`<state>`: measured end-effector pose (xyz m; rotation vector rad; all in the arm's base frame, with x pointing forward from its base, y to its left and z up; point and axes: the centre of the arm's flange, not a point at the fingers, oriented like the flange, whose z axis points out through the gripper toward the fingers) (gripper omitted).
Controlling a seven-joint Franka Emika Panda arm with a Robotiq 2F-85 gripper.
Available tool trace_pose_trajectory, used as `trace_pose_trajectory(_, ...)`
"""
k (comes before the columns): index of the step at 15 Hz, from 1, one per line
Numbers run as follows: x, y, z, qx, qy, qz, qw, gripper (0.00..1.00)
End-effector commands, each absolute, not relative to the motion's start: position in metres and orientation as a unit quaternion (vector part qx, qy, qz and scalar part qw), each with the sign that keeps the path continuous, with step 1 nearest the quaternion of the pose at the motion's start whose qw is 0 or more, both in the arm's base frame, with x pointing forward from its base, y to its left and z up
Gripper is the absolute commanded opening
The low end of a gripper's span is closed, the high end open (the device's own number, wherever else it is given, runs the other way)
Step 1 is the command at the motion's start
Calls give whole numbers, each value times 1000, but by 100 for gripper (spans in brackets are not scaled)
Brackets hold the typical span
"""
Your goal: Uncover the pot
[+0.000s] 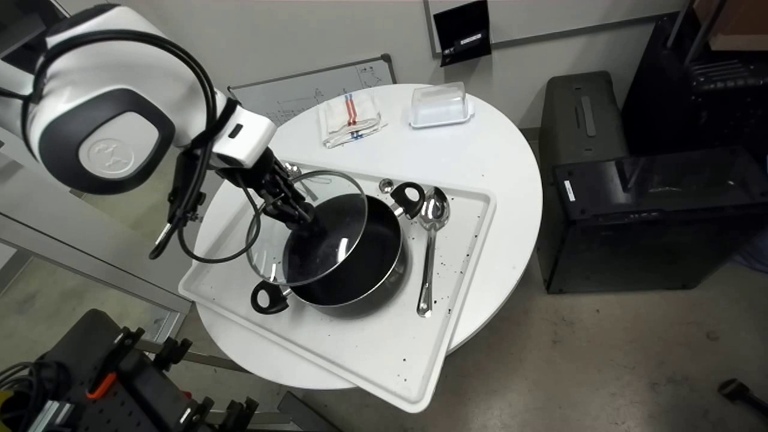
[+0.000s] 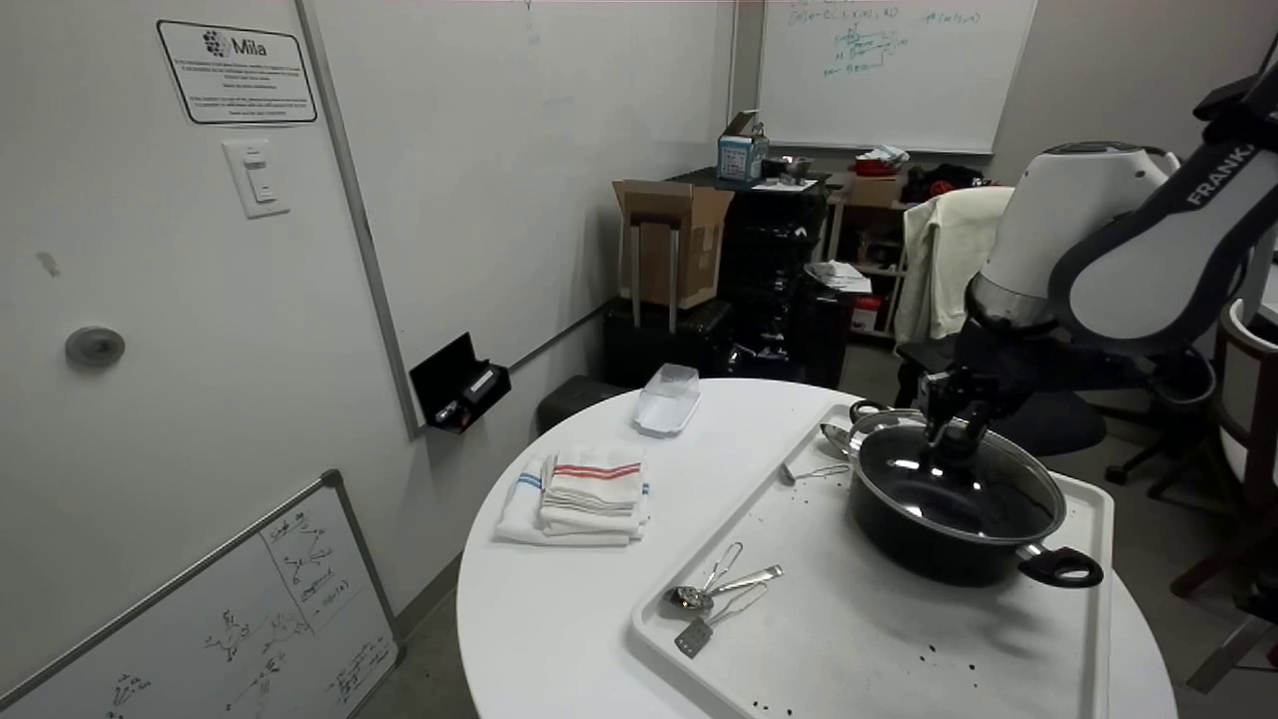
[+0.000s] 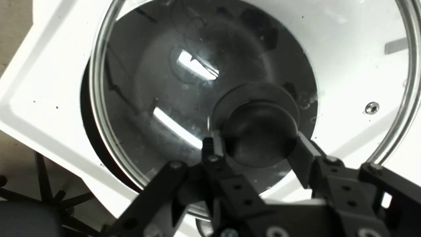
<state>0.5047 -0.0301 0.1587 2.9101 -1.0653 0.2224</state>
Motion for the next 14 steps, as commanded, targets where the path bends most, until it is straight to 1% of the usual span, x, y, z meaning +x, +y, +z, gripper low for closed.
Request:
trace_pose_trajectory(1,493,10,168,952,-294,80,16,25)
trace_pose_trajectory(10,470,135,147,984,-151,89,36,25)
trace_pose_trajectory(14,464,170,127,989,-107,92,38,25)
